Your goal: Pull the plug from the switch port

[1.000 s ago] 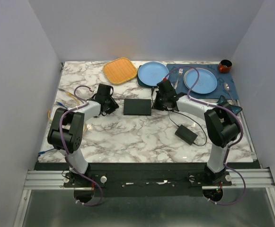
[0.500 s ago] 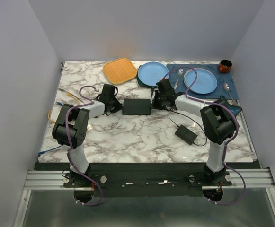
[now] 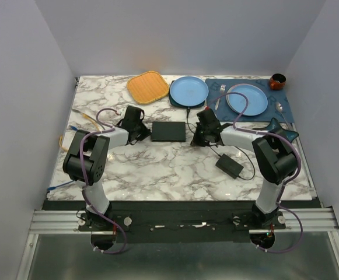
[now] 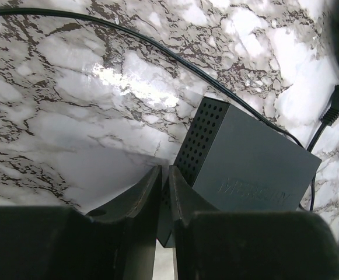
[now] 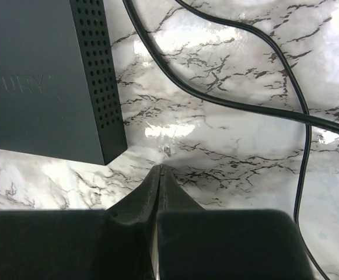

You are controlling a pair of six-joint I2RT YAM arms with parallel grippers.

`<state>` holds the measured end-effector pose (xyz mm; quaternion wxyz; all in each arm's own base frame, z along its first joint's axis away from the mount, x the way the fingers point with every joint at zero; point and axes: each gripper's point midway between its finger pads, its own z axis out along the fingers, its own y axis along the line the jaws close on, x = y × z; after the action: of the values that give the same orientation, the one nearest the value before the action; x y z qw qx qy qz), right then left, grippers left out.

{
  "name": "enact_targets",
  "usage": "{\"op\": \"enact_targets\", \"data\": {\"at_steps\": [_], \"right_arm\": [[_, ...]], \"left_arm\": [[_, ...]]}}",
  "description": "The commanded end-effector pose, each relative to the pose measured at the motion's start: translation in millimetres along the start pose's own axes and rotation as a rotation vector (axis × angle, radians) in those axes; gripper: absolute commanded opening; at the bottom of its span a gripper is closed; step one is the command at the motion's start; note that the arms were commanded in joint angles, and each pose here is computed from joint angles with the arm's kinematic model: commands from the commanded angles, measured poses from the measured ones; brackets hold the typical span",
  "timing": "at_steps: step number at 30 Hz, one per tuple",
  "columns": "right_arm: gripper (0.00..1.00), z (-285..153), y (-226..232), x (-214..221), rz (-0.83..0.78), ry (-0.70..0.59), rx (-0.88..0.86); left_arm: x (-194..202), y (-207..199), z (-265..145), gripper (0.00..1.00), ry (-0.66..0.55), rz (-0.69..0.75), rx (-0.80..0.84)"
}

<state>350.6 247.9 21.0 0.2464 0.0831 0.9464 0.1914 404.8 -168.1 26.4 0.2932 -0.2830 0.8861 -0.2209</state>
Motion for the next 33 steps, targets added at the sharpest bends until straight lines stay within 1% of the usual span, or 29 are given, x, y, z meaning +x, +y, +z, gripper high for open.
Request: {"op": "enact_targets", "data": {"at_steps": [1,2,3,6,11,16,18,19,21,23,24,25,27,28,30,31,33], "right_arm": [[0.08,15,-4,2,-0.015,0.023,0.044],[0.07,18,-3,0,-0.015,0.025,0.047],[0.07,19,8,-5,-0.017,0.03,0.014],[0.07,29,14,-10,-0.022,0.035,0.013],[0.07,37,16,-2,-0.025,0.069,-0.003],[0.07,26,25,14,-0.059,0.081,-0.04],[0.07,22,22,28,-0.072,0.101,-0.037],[0.07,16,30,32,-0.079,0.096,-0.059],[0.07,12,25,47,-0.082,0.113,-0.057],[0.07,3,31,55,-0.087,0.106,-0.076],[0.07,1,23,68,-0.088,0.126,-0.065],[0.07,-2,27,75,-0.09,0.124,-0.072],[0.07,-11,28,82,-0.092,0.121,-0.08],[0.06,-13,25,92,-0.095,0.127,-0.073],[0.06,-21,25,95,-0.09,0.116,-0.081],[0.06,-22,20,101,-0.086,0.122,-0.071],[0.07,-31,20,97,-0.077,0.096,-0.076]], "left_arm": [[32,25,0,0.26,0.102,-0.007,-0.062],[35,26,0,0.26,0.11,-0.007,-0.061],[34,24,0,0.26,0.107,-0.006,-0.057],[33,23,-1,0.26,0.103,-0.005,-0.051],[37,22,-2,0.26,0.114,-0.005,-0.046],[51,22,-10,0.25,0.134,0.004,-0.039],[54,13,-16,0.26,0.12,0.015,-0.006],[59,17,-19,0.25,0.127,0.017,-0.012],[65,12,-28,0.25,0.126,0.02,0.01],[75,19,-35,0.25,0.136,0.027,0.005],[74,15,-42,0.25,0.124,0.029,0.022],[83,20,-46,0.25,0.136,0.041,0.018],[86,17,-57,0.25,0.125,0.045,0.037],[92,25,-60,0.25,0.13,0.048,0.028],[92,23,-70,0.25,0.112,0.047,0.047],[95,29,-73,0.25,0.117,0.048,0.041],[90,28,-82,0.25,0.088,0.055,0.051]]}}
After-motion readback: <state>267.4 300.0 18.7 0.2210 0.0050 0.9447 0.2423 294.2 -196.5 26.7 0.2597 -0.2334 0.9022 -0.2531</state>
